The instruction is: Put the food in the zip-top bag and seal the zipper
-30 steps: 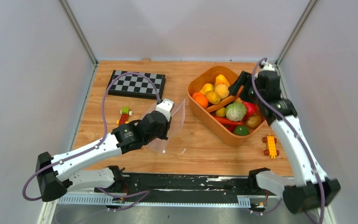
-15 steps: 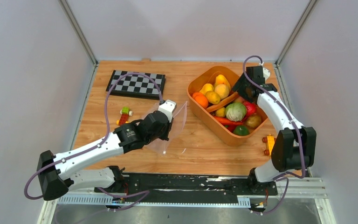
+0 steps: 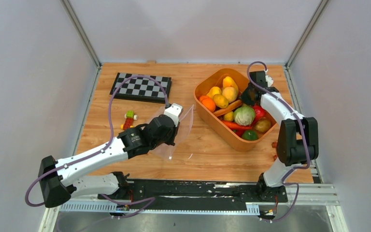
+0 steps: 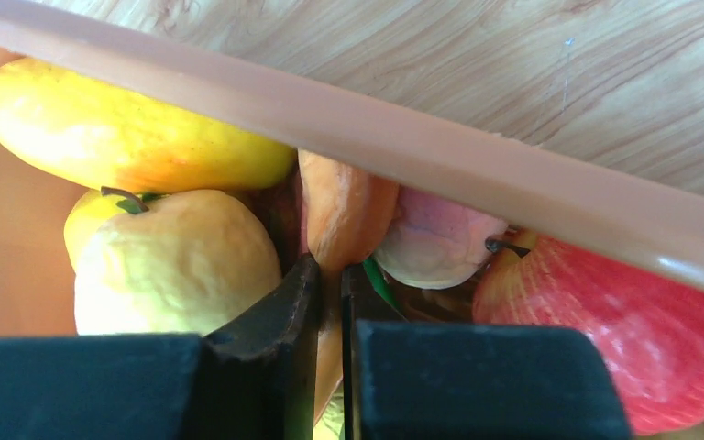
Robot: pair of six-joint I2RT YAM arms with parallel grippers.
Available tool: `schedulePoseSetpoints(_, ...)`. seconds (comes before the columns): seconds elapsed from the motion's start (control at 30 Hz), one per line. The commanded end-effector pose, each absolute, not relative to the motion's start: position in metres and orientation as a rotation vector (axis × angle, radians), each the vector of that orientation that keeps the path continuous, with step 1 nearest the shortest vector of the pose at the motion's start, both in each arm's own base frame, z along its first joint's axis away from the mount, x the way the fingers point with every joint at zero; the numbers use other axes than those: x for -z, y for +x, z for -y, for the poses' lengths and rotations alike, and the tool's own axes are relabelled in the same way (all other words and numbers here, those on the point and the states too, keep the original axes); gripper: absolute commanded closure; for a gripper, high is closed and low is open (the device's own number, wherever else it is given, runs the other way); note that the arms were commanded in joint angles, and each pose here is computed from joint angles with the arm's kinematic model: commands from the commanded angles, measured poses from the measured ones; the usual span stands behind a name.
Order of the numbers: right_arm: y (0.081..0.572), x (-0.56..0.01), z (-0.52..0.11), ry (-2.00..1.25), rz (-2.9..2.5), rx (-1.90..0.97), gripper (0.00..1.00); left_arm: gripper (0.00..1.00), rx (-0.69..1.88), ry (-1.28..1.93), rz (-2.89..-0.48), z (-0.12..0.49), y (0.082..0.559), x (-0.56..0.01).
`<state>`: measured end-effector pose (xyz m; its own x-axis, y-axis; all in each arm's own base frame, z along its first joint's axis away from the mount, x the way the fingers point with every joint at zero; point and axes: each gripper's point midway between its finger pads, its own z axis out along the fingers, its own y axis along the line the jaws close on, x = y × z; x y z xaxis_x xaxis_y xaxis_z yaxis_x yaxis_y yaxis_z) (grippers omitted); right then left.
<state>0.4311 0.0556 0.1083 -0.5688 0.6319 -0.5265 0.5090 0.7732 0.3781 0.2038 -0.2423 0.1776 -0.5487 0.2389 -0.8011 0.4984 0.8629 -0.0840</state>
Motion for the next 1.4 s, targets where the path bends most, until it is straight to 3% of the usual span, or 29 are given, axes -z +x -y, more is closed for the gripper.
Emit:
schedulePoseSetpoints(0.0,0.436,-0.170,-0.055,0.779,-2.140,-0.321,0.98,1.00,0.417,0.500,-2.122,0.246,0.209,-0.198)
schedulePoseSetpoints(0.2,0.403,-0.259,-0.062,0.635,-1.966,-0.449,1.00,1.00,0.411,0.493,-2.123,0.244,0.209,-0.197)
schedulePoseSetpoints(0.67,0.322,-0.359,-0.074,0.324,-1.666,-0.572,1.00,1.00,0.472,0.446,-2.129,0.250,0.207,-0.200)
schedulePoseSetpoints(1.37,0.271,-0.390,-0.157,0.362,-1.665,-0.526,1.00,1.00,0.600,0.247,-2.184,0.272,0.210,-0.211)
